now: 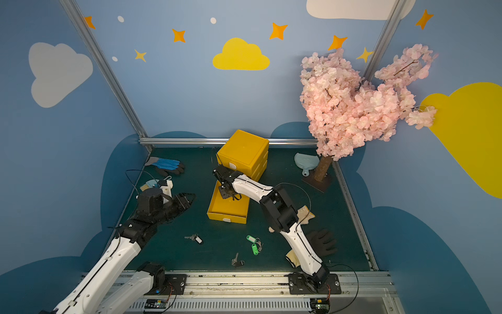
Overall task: Take the keys out of the drawer
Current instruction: Pick up the key from the drawer.
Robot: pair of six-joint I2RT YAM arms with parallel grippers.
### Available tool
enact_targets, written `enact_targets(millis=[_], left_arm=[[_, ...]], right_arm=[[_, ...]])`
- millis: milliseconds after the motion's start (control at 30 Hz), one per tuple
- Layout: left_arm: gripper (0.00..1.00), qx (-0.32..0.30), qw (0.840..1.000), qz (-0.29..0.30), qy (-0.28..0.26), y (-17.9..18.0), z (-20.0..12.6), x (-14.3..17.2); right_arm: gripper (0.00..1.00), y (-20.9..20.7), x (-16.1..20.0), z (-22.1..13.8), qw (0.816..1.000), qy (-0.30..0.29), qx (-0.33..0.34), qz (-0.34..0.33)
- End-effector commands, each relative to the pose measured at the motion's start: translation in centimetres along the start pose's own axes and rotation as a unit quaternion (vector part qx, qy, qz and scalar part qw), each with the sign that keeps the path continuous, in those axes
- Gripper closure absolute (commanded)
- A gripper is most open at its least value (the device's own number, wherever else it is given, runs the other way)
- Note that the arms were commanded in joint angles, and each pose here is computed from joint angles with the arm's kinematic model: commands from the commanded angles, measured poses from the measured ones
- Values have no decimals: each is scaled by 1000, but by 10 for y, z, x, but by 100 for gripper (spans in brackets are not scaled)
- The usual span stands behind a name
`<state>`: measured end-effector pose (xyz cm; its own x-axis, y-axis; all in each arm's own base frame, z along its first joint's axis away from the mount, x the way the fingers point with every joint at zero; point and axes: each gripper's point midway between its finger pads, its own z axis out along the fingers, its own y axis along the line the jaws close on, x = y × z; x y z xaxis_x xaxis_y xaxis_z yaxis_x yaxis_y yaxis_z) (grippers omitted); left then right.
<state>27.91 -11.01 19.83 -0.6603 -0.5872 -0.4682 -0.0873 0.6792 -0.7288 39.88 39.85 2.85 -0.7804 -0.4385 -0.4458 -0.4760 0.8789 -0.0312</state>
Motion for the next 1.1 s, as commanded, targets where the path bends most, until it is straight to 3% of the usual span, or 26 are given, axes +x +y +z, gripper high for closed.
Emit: enact_targets(millis=[0, 200, 367, 533, 767, 967, 1067], left_arm=[[52, 1, 1000, 11, 8, -1, -4, 2], [52, 5, 1000, 9, 12, -3, -2, 3], [52, 8, 1000, 4, 12, -3, 1, 3], [52, 13, 1000, 0, 7, -3, 2, 2], [52, 33, 999, 12, 40, -9, 7, 12], [56, 18, 996, -15, 92, 2, 14, 38], [61, 4, 993, -31, 113, 7, 17, 55]], right_arm=[[62, -13, 12, 15, 999, 27, 19, 23], [87, -13, 39, 11, 998, 49, 4, 29], [99, -16, 41, -2, 998, 47, 4, 30], [100, -16, 22, -29, 999, 25, -3, 21], [100, -10, -3, -140, 998, -31, -59, 5], [100, -67, 40, -208, 999, -24, -9, 47], [100, -114, 79, -218, 995, -4, 38, 92]])
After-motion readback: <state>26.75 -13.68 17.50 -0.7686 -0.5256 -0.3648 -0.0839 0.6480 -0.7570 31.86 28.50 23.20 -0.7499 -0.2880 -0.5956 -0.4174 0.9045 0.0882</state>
